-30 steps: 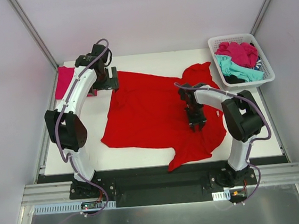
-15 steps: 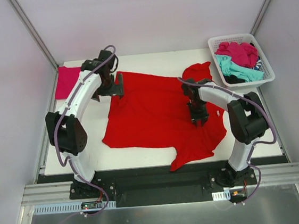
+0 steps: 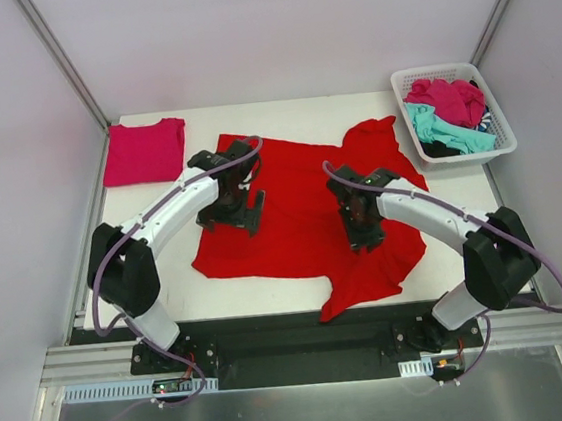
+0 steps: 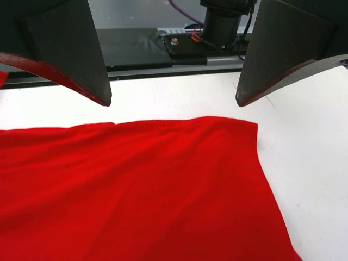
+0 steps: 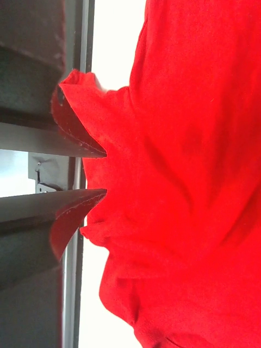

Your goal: Fold and stack the t-shirts

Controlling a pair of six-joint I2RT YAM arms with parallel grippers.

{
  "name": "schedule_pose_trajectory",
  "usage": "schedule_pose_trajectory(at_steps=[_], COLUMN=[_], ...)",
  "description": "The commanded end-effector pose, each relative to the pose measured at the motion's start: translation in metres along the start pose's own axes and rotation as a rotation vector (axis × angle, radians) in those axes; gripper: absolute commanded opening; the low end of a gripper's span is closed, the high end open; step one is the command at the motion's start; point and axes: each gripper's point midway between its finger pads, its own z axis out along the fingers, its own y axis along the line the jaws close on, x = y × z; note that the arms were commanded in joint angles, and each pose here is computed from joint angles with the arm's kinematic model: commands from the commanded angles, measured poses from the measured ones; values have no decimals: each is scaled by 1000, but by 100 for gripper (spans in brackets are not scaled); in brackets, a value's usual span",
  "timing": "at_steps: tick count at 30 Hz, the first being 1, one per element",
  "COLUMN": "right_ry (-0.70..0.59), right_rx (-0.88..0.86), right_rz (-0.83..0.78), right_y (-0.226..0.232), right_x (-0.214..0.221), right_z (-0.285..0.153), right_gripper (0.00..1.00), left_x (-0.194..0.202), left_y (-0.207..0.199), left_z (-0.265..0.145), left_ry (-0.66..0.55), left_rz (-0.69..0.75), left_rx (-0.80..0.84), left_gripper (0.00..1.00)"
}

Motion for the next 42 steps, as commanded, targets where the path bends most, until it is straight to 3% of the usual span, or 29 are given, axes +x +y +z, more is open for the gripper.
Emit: schedule_pose_trajectory(at_steps=[1,12,16,21,27,42], right_ry=[27,13,12,-44,-73,-24], right_rx=[12,95,88,63,59,82], right_rz=[51,74,94,108,247,489], right_y=[-3,-22,-19,-12,-53,-150], right_x=[23,39,7,-55,-112,-137], right_z=[3,13,17,4,7,34], right_gripper=[33,32,33,32,32,31], left_x=[13,31,-15,-62,-124,-175], left_y=[3,-3,-9,-3,11,7], left_z=[-6,12,-7,-5,5,72], left_ry=[-21,25,-80,-109,-214,-134], left_rz=[-36,-64,-87,-154,-271,-308], left_rx=[7,4,15,-13,-5,62], left_gripper=[99,99,99,99,99,99])
